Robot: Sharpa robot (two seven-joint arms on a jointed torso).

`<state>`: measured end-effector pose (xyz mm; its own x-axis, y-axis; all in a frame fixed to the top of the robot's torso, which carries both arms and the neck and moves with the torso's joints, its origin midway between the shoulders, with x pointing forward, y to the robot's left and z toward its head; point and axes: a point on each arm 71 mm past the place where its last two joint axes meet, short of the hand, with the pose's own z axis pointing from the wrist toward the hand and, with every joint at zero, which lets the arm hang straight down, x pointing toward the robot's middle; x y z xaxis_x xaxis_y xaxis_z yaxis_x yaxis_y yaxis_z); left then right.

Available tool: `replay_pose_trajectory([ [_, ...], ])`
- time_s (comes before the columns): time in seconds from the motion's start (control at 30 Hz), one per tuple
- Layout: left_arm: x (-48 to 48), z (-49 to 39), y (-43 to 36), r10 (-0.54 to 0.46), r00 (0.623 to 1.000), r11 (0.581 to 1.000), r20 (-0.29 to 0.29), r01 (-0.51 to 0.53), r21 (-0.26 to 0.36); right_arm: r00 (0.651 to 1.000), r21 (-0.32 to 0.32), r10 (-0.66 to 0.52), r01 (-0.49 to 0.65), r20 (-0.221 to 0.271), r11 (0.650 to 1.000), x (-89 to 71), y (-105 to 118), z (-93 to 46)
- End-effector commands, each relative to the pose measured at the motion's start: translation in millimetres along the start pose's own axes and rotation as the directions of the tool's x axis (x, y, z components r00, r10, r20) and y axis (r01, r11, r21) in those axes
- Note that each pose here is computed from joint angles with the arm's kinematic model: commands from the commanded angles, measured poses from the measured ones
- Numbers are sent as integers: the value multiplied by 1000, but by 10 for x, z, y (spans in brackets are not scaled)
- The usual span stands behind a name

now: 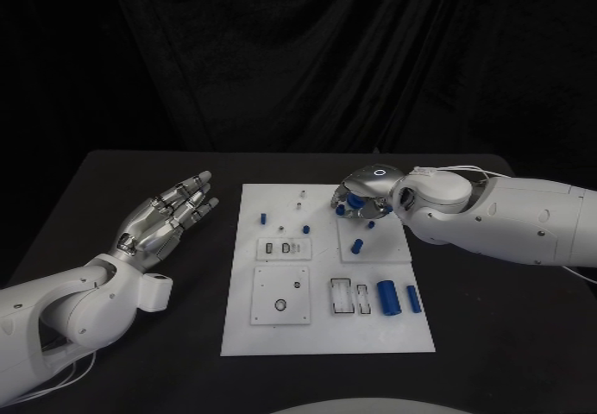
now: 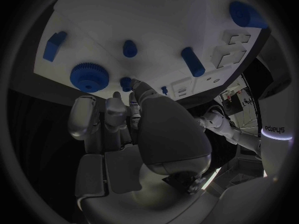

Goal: Assemble the parts on the task board

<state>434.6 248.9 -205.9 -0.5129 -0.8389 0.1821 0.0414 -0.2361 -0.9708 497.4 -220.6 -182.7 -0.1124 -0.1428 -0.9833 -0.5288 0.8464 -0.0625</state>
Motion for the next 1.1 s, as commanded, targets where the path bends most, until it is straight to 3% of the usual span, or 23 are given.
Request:
replay_pose_trajectory([
  [0.03, 15, 7, -100, -6, 1000, 991, -15, 8, 131, 1000, -13, -4, 4, 26, 1000, 3, 11, 9],
  [1.1, -9, 39, -70, -9, 1000, 993, -23, 12, 114, 1000, -5, -11, 11, 13, 1000, 115, -76, 89],
])
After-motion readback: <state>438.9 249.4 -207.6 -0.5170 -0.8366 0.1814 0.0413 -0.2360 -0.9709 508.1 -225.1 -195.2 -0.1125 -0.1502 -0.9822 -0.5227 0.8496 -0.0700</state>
